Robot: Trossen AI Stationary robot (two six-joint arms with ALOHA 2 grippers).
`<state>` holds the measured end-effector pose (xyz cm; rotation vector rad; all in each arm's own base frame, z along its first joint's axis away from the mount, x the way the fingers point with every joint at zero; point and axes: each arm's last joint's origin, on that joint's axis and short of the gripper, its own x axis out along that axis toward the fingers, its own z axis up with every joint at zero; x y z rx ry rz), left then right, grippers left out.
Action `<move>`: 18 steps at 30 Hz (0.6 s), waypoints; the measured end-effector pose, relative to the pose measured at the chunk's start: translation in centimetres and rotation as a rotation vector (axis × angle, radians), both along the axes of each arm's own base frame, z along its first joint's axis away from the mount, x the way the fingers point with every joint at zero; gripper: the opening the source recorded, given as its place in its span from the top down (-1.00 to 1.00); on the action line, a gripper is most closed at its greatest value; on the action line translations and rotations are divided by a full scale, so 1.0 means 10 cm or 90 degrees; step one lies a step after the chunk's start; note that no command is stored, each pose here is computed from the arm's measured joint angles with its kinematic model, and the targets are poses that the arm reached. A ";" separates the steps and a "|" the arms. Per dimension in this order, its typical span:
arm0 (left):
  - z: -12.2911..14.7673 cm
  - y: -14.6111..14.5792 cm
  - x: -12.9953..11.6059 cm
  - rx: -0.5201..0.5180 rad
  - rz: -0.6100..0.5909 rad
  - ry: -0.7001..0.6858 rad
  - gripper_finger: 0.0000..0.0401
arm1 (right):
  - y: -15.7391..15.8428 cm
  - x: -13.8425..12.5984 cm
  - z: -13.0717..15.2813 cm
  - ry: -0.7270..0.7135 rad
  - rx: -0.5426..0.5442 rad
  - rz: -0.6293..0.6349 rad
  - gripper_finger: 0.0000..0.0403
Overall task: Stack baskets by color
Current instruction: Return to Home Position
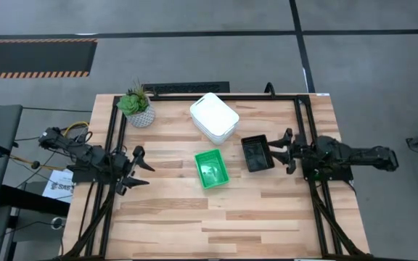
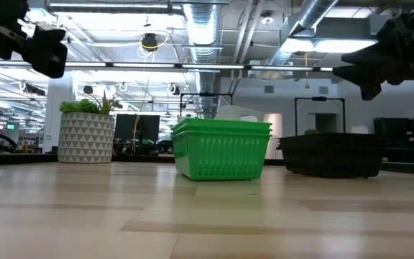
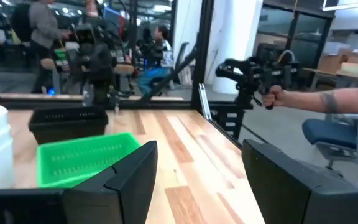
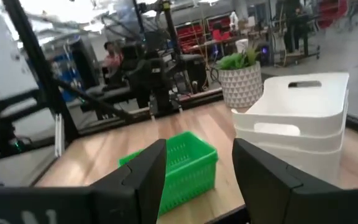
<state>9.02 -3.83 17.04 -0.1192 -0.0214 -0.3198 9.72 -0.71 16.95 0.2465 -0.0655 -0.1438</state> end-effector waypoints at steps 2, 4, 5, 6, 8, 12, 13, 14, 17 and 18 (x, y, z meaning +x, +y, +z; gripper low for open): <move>0.00 0.02 0.01 0.004 0.013 -0.003 -0.12 | 0.01 0.00 -0.01 0.008 -0.026 0.005 -0.04; 0.00 0.04 0.01 0.003 0.029 -0.002 -0.12 | 0.01 0.01 -0.01 0.015 -0.047 0.008 -0.03; 0.00 0.04 0.02 -0.001 0.036 -0.001 -0.12 | 0.01 0.01 -0.01 0.015 -0.056 0.008 -0.03; 0.00 0.05 0.02 -0.001 0.043 -0.001 -0.12 | 0.01 0.01 -0.01 0.016 -0.060 0.007 -0.02; 0.00 0.06 0.02 -0.001 0.050 -0.001 -0.12 | 0.01 0.01 -0.01 0.018 -0.060 0.005 -0.02; 0.00 0.07 0.03 0.007 0.059 -0.004 -0.12 | 0.01 0.01 -0.02 0.021 -0.061 0.005 -0.03; 0.00 0.07 0.03 0.009 0.063 -0.004 -0.12 | 0.01 0.01 -0.02 0.021 -0.061 0.004 -0.03; 0.00 0.08 0.03 0.009 0.067 -0.005 -0.12 | 0.01 0.01 -0.02 0.021 -0.060 0.003 -0.04; 0.00 0.08 0.03 0.009 0.072 -0.005 -0.12 | 0.01 0.01 -0.02 0.022 -0.060 0.002 -0.04; 0.00 0.08 0.03 0.009 0.072 -0.005 -0.12 | 0.01 0.01 -0.02 0.023 -0.060 0.002 -0.04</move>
